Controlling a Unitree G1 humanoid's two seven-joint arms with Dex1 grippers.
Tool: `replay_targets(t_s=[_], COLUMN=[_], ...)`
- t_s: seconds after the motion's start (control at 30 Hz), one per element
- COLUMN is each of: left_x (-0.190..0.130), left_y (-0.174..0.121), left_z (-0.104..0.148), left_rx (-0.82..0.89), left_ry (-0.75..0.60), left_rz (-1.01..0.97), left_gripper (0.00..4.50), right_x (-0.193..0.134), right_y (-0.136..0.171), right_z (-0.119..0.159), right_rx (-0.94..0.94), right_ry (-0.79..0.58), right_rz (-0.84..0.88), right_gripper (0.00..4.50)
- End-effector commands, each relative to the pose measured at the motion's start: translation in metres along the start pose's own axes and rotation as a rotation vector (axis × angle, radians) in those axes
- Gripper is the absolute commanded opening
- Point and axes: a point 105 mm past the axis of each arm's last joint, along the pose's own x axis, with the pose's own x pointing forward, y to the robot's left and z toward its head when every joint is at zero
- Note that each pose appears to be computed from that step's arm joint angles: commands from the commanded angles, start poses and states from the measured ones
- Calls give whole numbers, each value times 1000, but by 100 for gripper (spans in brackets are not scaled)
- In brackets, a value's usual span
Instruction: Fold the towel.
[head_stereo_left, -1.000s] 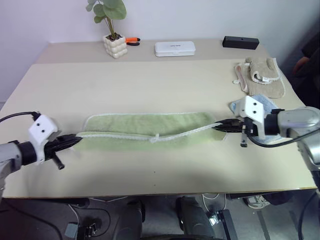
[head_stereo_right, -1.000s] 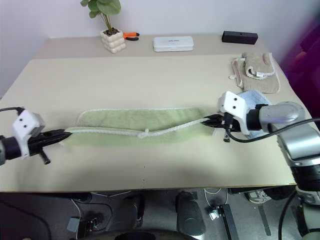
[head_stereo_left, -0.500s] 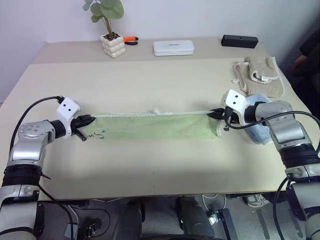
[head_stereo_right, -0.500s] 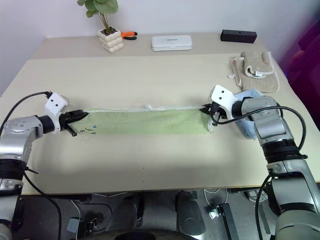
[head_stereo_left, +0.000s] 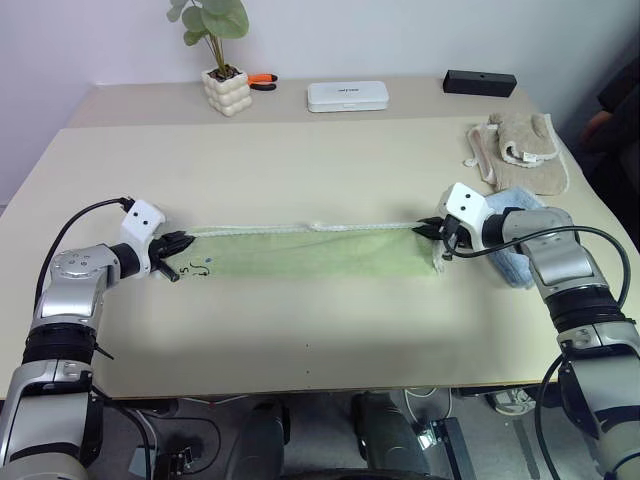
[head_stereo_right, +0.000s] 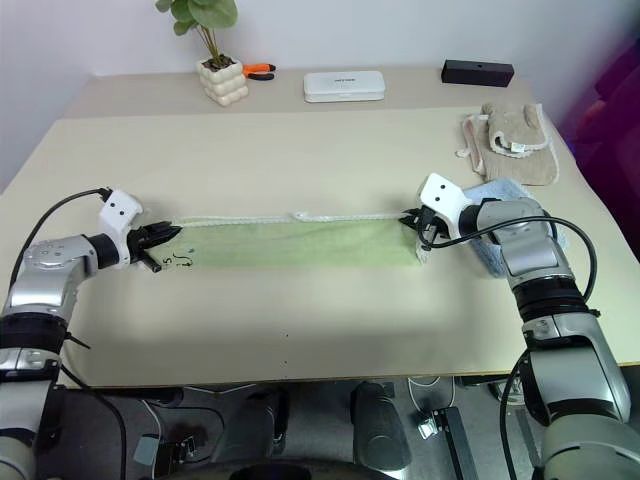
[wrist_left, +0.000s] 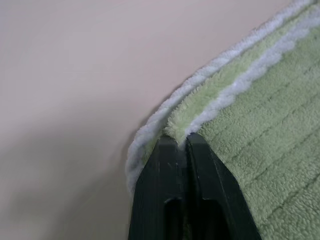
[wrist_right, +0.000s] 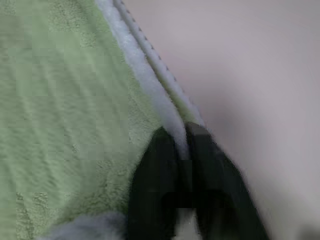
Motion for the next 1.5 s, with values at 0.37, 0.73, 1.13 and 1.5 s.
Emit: replay_targets(t_s=[0.37,0.73,1.13,1.5], left_x=[-56,-7,1,-1], left_y=[12,-165,-221,-214], left_z=[40,85,98,93], left_rx=[-104,88,74,80], left_ry=[-274,-368,-431,-416], left_rz=[216,-375,-556,-512], left_gripper=[334,336,336,336], right_x=[-77,-72,-30,-28], right_y=[10,103,92,65], right_z=[29,-3,-20,-18], right_rx=[229,884,1429,1512], right_ry=[-185,-165,-203,-252], right_rz=[-142,-138,-415,-520], right_gripper=[314,445,445,123])
